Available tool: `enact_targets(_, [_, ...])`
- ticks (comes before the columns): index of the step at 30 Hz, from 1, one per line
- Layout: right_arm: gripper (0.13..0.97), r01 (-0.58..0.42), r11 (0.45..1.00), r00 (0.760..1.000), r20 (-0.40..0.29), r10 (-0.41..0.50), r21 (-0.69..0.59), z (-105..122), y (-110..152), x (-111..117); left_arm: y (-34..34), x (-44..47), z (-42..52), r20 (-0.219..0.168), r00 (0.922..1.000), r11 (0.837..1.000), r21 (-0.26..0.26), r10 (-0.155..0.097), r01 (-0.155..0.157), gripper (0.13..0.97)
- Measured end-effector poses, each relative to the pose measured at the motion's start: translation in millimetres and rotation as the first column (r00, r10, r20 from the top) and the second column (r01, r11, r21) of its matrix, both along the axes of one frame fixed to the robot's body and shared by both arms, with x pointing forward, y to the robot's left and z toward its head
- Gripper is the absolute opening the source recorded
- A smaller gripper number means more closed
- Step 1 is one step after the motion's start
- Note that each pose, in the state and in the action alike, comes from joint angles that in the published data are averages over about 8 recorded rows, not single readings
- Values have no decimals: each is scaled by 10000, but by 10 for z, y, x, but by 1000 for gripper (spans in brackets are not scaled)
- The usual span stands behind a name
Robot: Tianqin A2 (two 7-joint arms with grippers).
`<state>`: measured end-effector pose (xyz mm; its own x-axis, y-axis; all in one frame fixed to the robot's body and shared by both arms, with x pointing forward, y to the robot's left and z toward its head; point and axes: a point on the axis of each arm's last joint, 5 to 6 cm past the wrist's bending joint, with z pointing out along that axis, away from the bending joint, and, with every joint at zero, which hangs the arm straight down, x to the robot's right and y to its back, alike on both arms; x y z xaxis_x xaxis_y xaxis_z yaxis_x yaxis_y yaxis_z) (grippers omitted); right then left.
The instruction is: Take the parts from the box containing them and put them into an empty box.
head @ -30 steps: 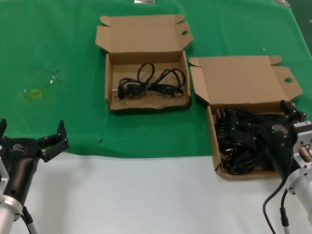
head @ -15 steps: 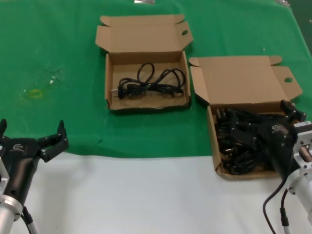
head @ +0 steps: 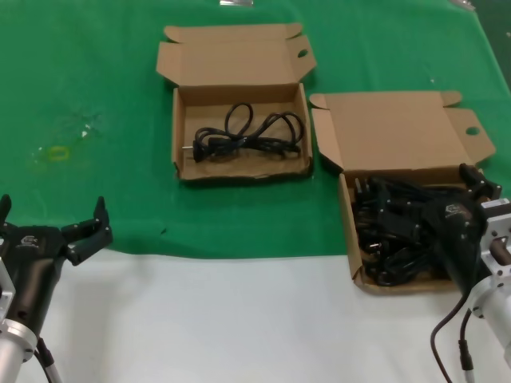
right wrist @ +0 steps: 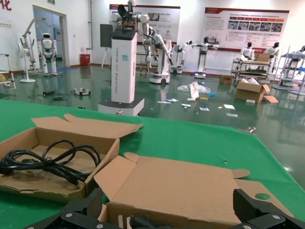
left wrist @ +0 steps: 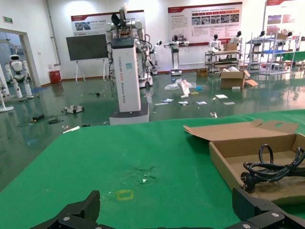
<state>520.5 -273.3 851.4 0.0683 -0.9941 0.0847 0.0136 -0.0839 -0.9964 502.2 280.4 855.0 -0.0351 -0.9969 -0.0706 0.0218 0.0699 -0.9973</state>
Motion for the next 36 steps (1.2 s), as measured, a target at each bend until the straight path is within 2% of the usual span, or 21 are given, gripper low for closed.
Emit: enact_targets(36, [966,0,10000,10000,0,0,0,0,0,0,0,0,0,0,10000,10000,0,0,0,966])
